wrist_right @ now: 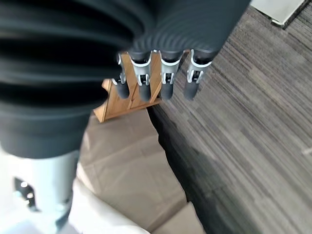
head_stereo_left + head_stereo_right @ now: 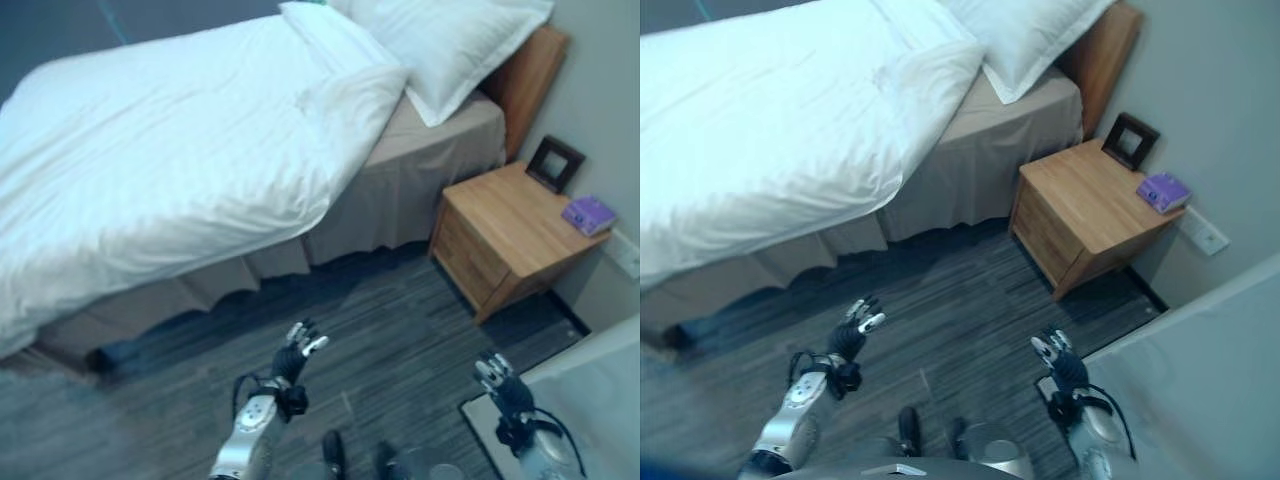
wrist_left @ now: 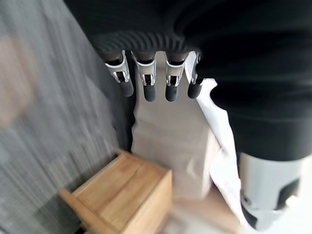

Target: Making the bed.

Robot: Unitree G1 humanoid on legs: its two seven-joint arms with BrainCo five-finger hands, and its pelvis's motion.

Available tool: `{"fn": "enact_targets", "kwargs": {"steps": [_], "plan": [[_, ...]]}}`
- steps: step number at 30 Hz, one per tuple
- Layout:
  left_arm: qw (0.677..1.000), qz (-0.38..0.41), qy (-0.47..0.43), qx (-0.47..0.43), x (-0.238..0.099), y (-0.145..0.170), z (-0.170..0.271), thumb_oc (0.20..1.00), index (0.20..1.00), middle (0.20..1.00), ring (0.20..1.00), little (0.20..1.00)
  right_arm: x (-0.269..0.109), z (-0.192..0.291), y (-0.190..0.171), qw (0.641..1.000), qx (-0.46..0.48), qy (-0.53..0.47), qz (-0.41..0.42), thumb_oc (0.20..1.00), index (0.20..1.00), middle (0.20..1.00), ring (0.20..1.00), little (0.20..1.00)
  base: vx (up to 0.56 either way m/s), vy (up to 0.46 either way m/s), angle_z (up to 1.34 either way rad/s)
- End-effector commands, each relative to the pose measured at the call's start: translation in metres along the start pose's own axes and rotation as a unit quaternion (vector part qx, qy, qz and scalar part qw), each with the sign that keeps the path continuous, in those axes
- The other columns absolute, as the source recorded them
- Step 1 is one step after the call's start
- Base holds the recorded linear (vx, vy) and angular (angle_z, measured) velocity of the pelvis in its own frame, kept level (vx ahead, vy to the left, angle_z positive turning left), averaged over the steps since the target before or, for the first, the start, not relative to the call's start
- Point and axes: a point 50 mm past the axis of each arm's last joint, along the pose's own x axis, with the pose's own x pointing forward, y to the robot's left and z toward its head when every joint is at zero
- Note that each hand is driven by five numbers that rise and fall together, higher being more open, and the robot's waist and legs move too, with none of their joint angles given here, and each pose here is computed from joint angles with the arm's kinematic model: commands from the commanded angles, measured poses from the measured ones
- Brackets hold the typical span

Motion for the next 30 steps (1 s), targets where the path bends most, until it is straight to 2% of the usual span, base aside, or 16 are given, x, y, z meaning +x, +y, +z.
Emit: {"fn": "enact_targets", "kwargs": {"steps": [1,15,30], "plan": [[0.998,0.002,-0.045,0.045,0.001,0.014,0.023,1.0,1.0,1.0,1.0,1.0,0.008,0.01,0.025,0.998,0.018,-0.041,0.039,1.0,1.0,1.0,1.0,1.0,0.02,0.085,0.01],[0.996,0.051,-0.044,0.064,-0.005,0.036,0.026,1.0,1.0,1.0,1.0,1.0,0.013,0.01,0.041,0.996,-0.001,-0.036,0.077,1.0,1.0,1.0,1.0,1.0,0.04,0.072,-0.02],[0.994,0.071,-0.038,0.076,-0.01,0.046,0.026,1.0,1.0,1.0,1.0,1.0,0.021,0.015,0.052,0.995,0.013,-0.049,0.083,1.0,1.0,1.0,1.0,1.0,0.04,0.022,-0.07]]}}
